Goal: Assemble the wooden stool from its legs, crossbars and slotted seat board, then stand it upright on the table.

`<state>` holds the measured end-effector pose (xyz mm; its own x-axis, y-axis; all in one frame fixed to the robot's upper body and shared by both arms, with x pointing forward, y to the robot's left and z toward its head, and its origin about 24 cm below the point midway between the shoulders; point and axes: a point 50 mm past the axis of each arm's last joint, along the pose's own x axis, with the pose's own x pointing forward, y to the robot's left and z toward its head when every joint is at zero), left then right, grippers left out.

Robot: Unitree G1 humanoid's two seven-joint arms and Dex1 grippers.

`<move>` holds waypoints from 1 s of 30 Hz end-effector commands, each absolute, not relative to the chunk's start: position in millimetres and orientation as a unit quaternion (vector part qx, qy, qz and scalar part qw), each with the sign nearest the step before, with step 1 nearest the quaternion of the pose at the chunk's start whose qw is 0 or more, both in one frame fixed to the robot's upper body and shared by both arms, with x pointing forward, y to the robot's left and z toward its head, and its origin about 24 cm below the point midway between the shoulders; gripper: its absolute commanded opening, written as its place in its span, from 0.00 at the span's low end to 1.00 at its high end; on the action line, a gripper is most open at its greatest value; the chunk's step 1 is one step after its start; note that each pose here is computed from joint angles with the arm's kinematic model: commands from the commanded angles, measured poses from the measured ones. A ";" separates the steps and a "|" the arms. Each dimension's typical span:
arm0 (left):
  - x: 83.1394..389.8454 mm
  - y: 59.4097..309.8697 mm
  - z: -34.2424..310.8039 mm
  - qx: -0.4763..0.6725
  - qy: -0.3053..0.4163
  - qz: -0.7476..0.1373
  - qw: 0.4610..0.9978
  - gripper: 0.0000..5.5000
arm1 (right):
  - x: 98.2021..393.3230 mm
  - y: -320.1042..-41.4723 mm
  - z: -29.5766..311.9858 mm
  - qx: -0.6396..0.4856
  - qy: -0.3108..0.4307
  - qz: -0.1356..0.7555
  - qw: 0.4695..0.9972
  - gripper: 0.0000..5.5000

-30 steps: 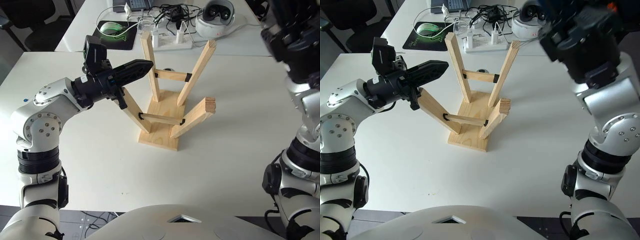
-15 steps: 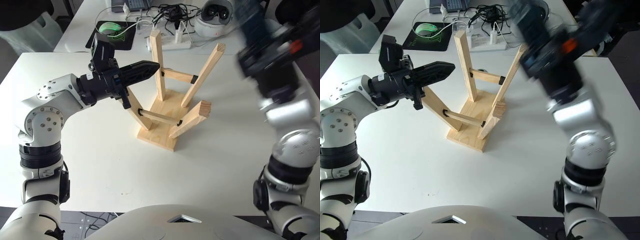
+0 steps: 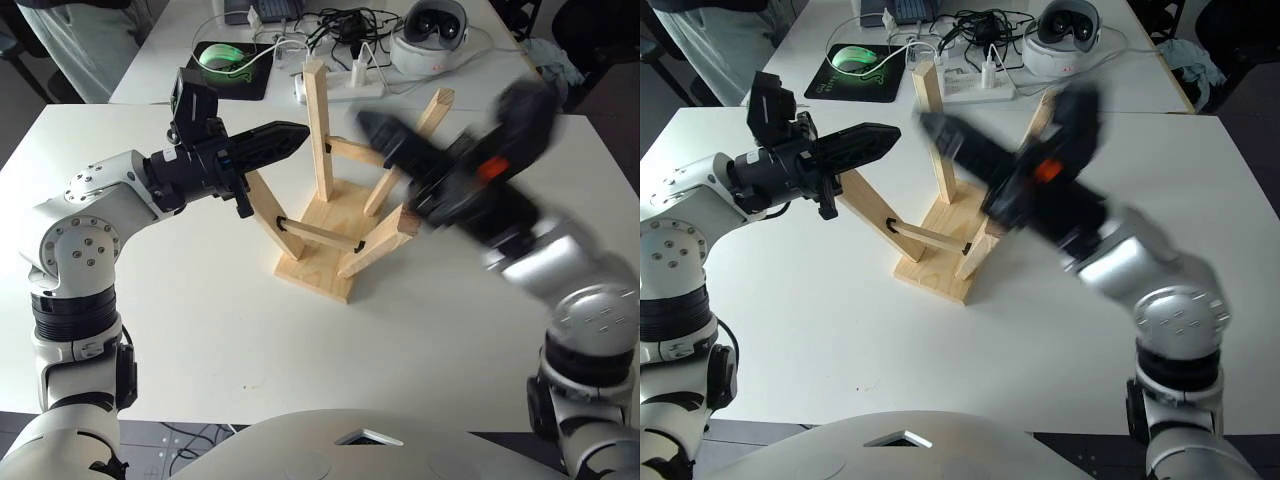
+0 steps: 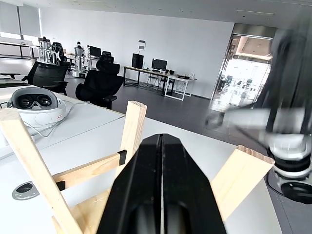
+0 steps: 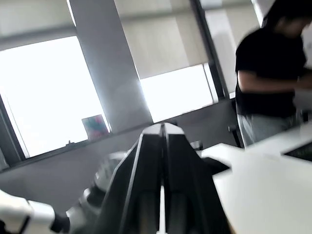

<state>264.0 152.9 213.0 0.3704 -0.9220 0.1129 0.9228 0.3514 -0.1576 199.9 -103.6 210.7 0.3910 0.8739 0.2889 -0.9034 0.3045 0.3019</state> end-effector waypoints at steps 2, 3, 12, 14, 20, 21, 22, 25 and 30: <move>262.0 152.2 208.8 -0.097 0.027 -0.567 0.817 0.00 | 214.1 -108.4 205.1 0.181 -0.054 0.492 0.850 0.00; 261.8 153.2 208.4 -0.099 0.027 -0.566 0.818 0.00 | 221.3 -115.5 224.3 0.206 -0.113 0.471 0.850 0.00; 259.6 159.2 202.9 -0.105 0.026 -0.548 0.829 0.00 | 226.6 -175.8 327.2 0.398 -0.305 0.456 0.735 0.00; 259.2 160.5 202.9 -0.105 0.026 -0.545 0.831 0.00 | 223.0 -168.4 320.5 0.380 -0.280 0.478 0.740 0.00; 262.5 156.4 205.9 -0.102 0.030 -0.560 0.822 0.00 | 206.7 -100.5 181.5 0.145 0.054 0.537 0.830 0.00; 262.9 154.9 206.2 -0.102 0.031 -0.563 0.819 0.00 | 203.3 -97.2 155.9 0.104 0.106 0.527 0.837 0.00; 263.4 153.3 207.1 -0.103 0.032 -0.569 0.815 0.00 | 201.9 -96.5 142.5 0.100 0.118 0.512 0.845 0.00; 261.8 153.8 206.8 -0.102 0.037 -0.572 0.813 0.00 | 217.3 -104.8 160.4 0.122 0.040 0.467 0.875 0.00; 256.2 158.9 199.1 -0.109 0.041 -0.556 0.823 0.00 | 240.4 -147.3 272.8 0.274 -0.235 0.427 0.829 0.00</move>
